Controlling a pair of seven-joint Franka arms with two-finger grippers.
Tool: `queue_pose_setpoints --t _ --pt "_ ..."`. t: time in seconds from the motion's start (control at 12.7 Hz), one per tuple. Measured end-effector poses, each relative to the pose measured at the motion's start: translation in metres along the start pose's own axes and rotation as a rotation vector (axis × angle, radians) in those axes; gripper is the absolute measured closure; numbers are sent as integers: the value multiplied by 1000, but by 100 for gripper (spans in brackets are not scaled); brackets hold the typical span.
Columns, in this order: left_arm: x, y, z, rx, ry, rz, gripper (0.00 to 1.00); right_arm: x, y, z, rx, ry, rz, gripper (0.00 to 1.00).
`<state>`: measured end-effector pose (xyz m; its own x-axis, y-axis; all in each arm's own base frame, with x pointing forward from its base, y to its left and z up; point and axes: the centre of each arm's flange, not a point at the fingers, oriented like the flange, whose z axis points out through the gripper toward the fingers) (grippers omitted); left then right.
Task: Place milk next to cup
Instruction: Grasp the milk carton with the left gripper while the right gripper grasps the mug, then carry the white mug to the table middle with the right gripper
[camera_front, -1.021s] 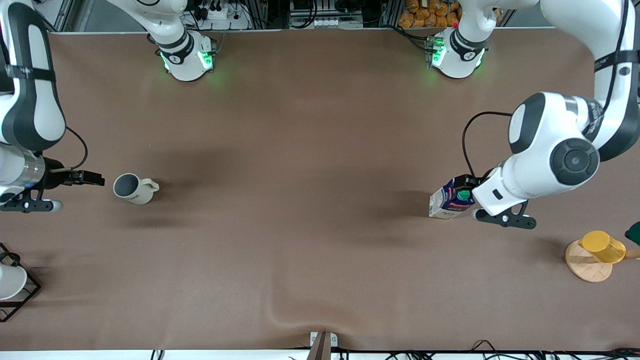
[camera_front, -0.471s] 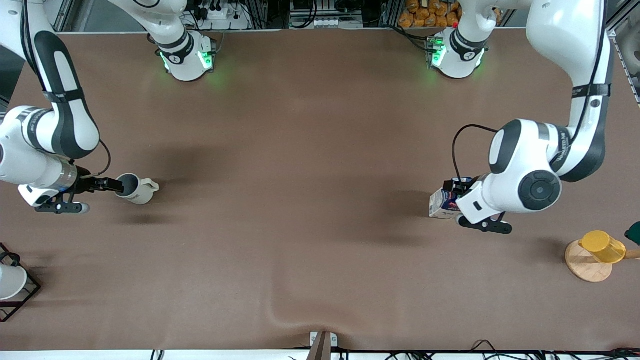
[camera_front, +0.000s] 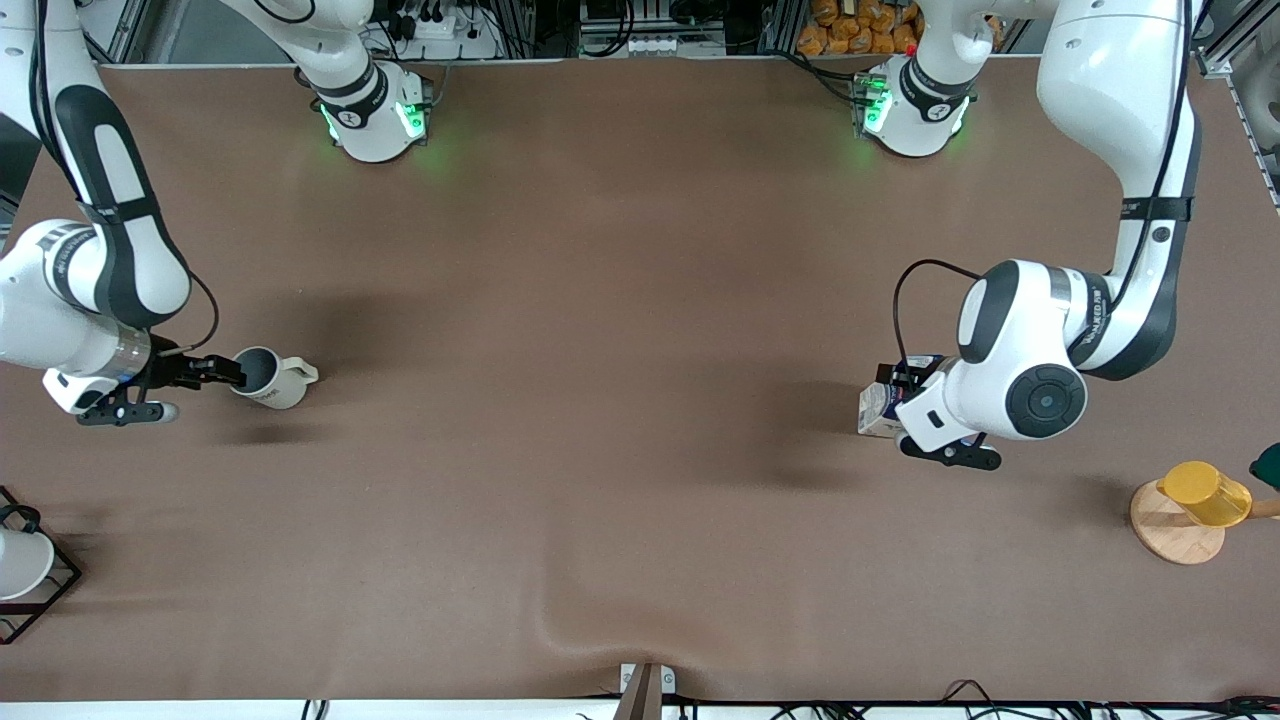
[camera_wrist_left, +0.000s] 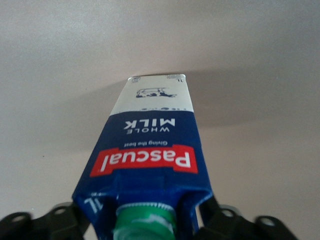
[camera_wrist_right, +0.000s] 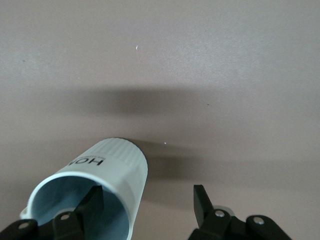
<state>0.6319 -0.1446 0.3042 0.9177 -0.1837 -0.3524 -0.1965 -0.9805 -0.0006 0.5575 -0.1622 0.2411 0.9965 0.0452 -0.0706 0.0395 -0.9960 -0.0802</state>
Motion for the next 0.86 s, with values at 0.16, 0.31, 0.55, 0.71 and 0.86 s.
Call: queue_pose_setpoints --t 0.16,0.31,0.55,0.71,0.86 --pt "1 0 -3 0 7 0 43 -5 -6 12 -3 8 -7 41" --pt "1 -1 -5 0 14 -1 58 -4 -10 13 -2 8 -14 64" --pt "3 -3 -9 -2 26 -4 62 0 -21 6 14 -18 -14 96" --pt "4 -6 -18 -4 48 -10 65 12 -39 -18 42 -92 29 96" --pt "4 -11 -35 -7 80 -19 70 29 -80 -62 51 -162 100 96"
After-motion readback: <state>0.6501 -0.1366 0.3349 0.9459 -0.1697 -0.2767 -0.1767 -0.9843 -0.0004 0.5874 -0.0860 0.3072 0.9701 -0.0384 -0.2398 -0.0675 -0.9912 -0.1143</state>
